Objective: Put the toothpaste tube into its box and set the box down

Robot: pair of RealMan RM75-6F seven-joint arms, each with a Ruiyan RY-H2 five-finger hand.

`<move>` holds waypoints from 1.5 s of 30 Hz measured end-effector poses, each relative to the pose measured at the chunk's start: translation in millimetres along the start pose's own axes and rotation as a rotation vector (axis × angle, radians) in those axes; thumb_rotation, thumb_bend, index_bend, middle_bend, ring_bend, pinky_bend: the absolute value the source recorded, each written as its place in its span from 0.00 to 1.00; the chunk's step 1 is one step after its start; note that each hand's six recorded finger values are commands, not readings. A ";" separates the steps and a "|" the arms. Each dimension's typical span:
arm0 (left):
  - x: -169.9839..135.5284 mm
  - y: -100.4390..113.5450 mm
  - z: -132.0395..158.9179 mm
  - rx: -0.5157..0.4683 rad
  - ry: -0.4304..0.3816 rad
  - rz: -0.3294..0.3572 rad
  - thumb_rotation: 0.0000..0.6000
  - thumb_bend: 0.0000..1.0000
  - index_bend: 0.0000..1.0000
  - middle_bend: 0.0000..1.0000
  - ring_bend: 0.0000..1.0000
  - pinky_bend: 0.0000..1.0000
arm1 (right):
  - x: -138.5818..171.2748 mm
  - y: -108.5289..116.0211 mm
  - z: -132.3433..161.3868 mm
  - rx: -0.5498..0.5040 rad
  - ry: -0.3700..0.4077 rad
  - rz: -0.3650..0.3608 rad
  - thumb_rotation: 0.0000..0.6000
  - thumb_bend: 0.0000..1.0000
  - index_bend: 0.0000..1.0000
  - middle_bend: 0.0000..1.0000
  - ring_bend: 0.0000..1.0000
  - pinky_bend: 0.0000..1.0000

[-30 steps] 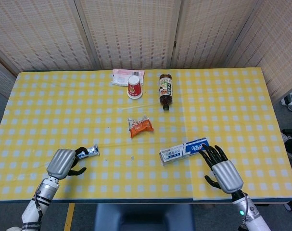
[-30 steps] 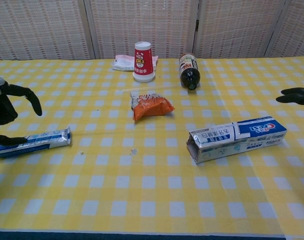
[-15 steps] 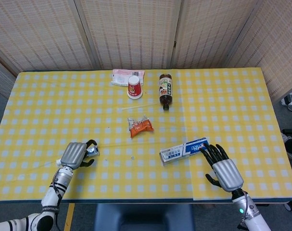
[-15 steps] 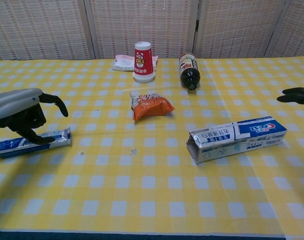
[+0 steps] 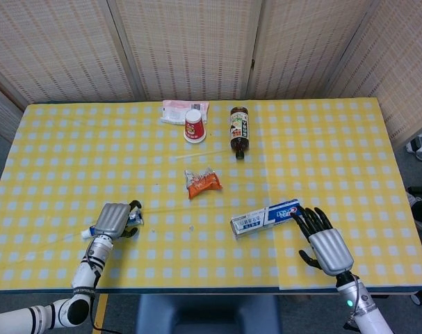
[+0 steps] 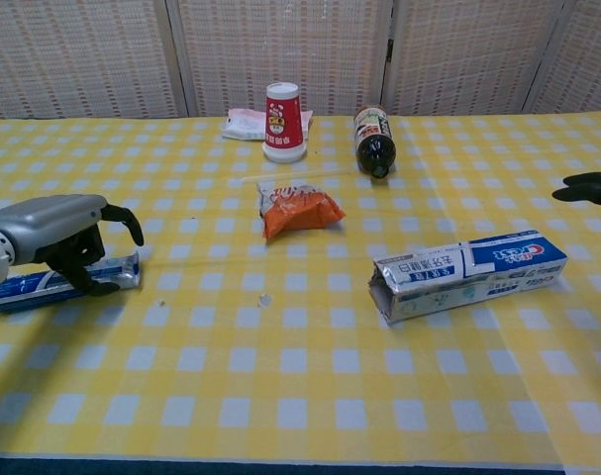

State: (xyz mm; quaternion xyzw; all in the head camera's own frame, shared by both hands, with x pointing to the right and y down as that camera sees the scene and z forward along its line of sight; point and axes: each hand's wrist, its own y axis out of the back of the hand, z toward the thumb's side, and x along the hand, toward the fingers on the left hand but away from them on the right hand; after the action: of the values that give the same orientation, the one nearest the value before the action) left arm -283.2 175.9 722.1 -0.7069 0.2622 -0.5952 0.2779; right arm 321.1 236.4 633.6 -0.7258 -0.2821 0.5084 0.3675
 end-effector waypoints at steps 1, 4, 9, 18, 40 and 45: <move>0.5 -0.3 -0.6 0.002 0.002 -0.002 1.00 0.31 0.34 1.00 1.00 1.00 | -0.2 -0.1 0.0 0.000 0.000 0.000 1.00 0.33 0.00 0.00 0.00 0.00; 2.9 -1.2 -4.4 0.015 0.014 -0.001 1.00 0.31 0.34 1.00 1.00 1.00 | -0.2 -0.9 0.5 0.000 0.001 0.004 1.00 0.33 0.00 0.00 0.00 0.00; 5.5 -4.1 -10.0 0.019 0.035 -0.017 1.00 0.31 0.34 1.00 1.00 1.00 | 0.3 0.3 1.3 -0.001 0.005 -0.003 1.00 0.32 0.00 0.00 0.00 0.00; 11.2 -10.2 -16.7 0.049 0.070 -0.062 1.00 0.31 0.40 1.00 1.00 1.00 | 0.6 0.3 1.9 0.003 0.011 -0.011 1.00 0.33 0.00 0.00 0.00 0.00; -6.3 2.2 -14.9 -0.151 0.017 -0.017 1.00 0.57 0.94 1.00 1.00 1.00 | -3.0 -5.0 4.0 0.004 0.020 0.020 1.00 0.33 0.00 0.00 0.00 0.00; -19.6 15.3 -17.3 -0.346 -0.014 -0.048 1.00 0.58 0.94 1.00 1.00 1.00 | -16.5 -7.5 7.8 0.019 0.043 0.059 1.00 0.33 0.00 0.00 0.00 0.00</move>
State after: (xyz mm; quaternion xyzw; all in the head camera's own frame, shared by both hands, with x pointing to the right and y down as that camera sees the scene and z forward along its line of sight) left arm -303.9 177.5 700.0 -0.7542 0.3419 -0.5429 0.1396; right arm 308.1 229.7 646.8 -0.7410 -0.2478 0.5062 0.3650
